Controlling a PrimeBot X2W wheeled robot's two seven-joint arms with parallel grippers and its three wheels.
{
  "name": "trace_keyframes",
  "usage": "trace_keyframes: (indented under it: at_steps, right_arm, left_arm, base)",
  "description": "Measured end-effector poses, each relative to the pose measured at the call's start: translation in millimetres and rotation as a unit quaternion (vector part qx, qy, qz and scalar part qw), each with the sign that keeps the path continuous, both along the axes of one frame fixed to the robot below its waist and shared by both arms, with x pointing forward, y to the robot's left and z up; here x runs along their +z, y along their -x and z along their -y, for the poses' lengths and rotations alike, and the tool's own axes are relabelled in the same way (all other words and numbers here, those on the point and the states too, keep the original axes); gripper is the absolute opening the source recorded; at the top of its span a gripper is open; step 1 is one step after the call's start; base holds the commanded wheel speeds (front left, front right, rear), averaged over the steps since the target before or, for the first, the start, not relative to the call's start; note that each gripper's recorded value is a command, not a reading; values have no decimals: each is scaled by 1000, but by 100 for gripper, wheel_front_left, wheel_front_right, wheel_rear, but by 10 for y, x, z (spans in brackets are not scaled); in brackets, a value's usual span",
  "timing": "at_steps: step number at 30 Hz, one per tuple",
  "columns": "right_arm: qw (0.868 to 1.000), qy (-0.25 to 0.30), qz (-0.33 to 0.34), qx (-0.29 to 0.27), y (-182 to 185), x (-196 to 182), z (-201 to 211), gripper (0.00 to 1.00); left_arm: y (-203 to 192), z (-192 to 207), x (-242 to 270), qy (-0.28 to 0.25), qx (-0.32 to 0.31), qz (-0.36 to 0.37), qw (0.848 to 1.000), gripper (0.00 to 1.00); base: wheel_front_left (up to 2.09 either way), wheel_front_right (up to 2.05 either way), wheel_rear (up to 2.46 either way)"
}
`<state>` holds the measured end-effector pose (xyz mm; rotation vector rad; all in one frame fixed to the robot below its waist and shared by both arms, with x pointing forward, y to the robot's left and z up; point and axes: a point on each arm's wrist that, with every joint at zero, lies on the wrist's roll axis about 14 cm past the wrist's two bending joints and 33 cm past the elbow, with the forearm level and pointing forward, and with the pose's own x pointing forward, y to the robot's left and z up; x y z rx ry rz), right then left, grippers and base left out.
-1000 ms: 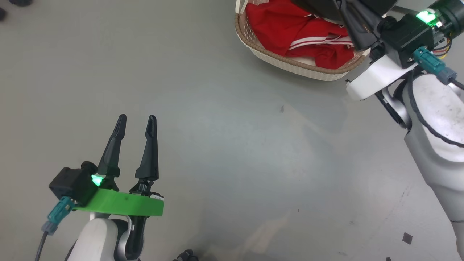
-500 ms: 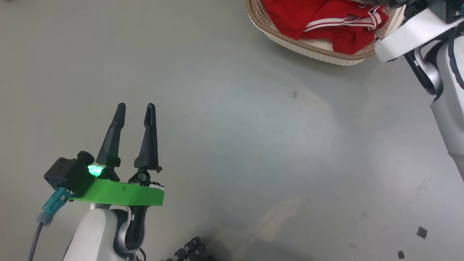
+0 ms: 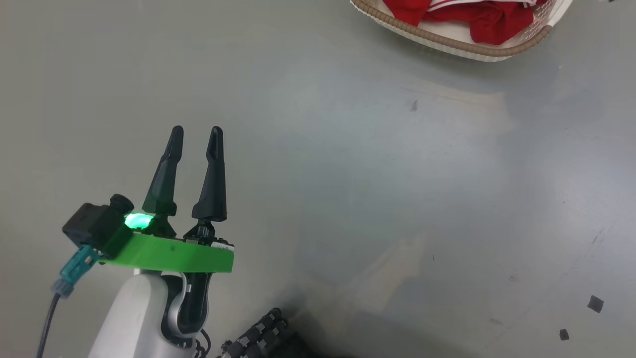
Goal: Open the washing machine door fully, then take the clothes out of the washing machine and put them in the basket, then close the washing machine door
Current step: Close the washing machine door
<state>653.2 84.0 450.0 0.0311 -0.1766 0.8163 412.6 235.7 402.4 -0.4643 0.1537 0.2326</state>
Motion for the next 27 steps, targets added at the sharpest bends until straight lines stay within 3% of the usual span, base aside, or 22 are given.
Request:
trace_keyframes:
  at_steps: [16,27]
  right_arm:
    - [998,8,20,-53,-553,-15,270,0]
    - [995,-8,43,-92,-856,205,440,0]
  left_arm:
    - [-55,95,-216,14,-12,-26,999,100]
    - [-22,78,-302,16,-7,-39,999,100]
  base:
    - [0,0,0]
    - [0,0,0]
